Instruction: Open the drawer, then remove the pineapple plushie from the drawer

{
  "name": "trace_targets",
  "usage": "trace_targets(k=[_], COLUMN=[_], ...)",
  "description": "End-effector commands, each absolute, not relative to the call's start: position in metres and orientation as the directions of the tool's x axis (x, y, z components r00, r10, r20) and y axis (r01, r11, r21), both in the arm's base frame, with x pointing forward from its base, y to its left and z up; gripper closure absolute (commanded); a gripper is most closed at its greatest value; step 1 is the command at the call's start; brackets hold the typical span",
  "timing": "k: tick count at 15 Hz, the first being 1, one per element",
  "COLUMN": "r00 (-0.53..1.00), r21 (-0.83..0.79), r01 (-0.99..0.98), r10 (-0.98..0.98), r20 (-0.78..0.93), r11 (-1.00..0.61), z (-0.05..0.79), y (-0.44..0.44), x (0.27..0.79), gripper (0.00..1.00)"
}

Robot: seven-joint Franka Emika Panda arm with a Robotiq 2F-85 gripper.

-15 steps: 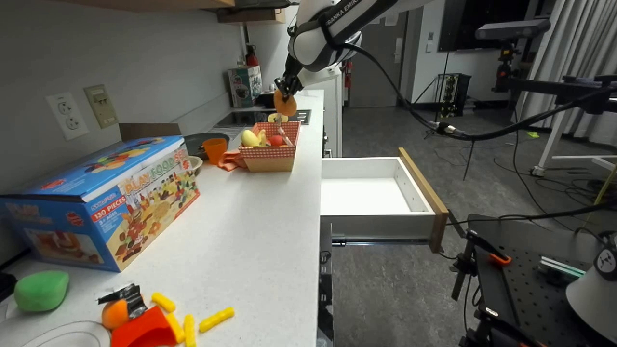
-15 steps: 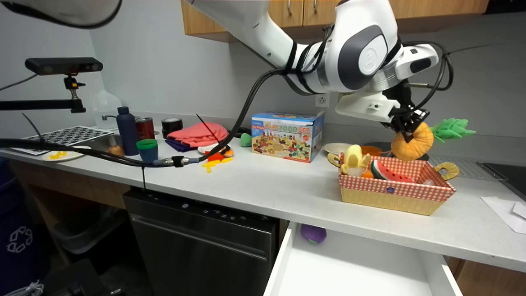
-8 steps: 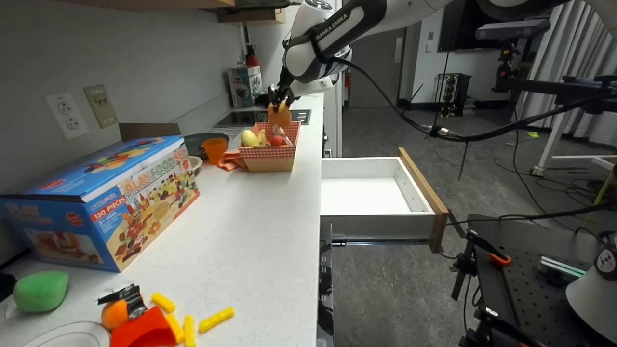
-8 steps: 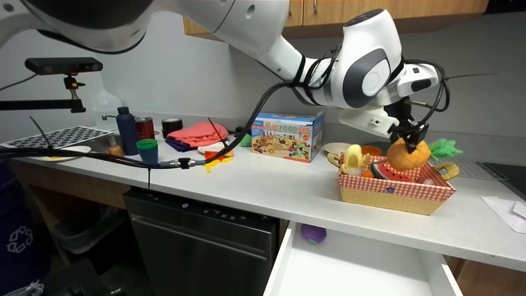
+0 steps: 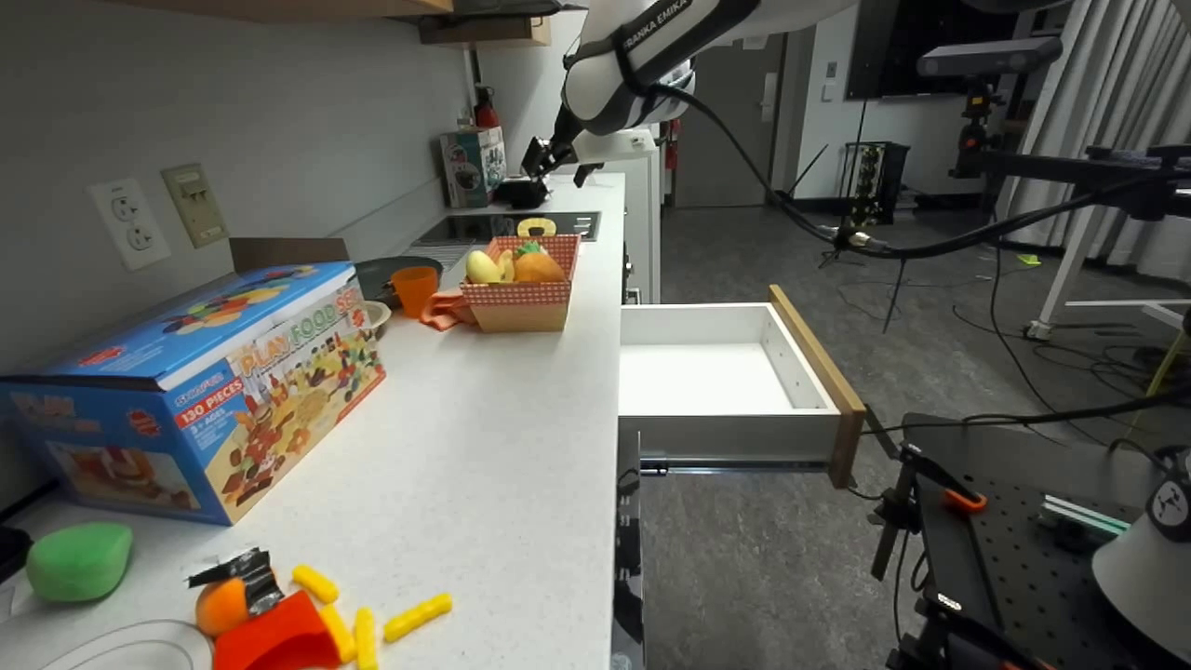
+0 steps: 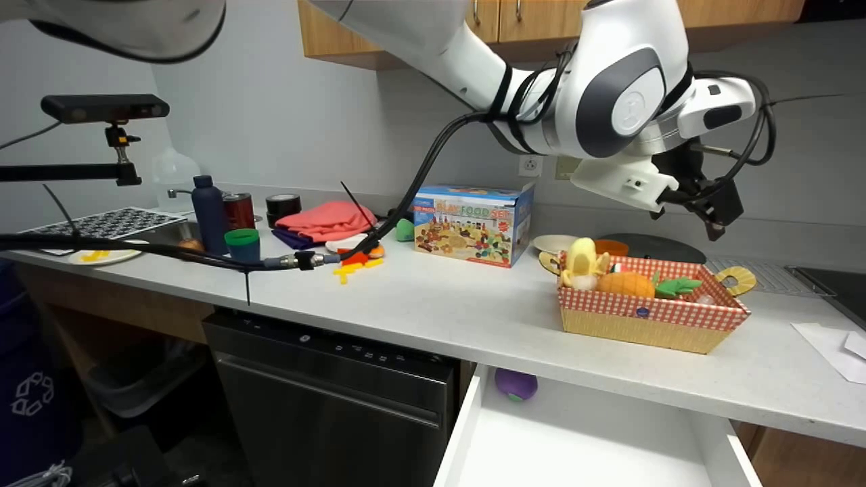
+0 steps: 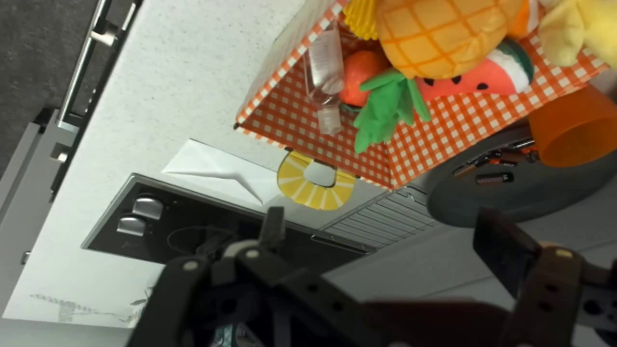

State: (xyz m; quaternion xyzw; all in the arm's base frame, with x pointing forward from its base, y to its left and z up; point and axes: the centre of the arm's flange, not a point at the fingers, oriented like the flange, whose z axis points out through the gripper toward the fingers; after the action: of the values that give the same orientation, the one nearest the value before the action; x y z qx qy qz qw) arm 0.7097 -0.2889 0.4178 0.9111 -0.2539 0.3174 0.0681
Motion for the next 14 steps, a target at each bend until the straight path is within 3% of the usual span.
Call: trace_targets(k=[1, 8, 14], r00=[0.688, 0.745, 0.754], r21=[-0.042, 0.046, 0.095], r01=[-0.553, -0.629, -0.654], r10=[-0.484, -0.584, -0.638], r20=[0.541, 0.322, 0.157], r11=[-0.832, -0.776, -0.75], z=[0.422, 0.377, 0.324], y=[-0.295, -0.329, -0.35], x=[0.652, 0.573, 0.554], gripper=[0.0, 0.0, 0.0])
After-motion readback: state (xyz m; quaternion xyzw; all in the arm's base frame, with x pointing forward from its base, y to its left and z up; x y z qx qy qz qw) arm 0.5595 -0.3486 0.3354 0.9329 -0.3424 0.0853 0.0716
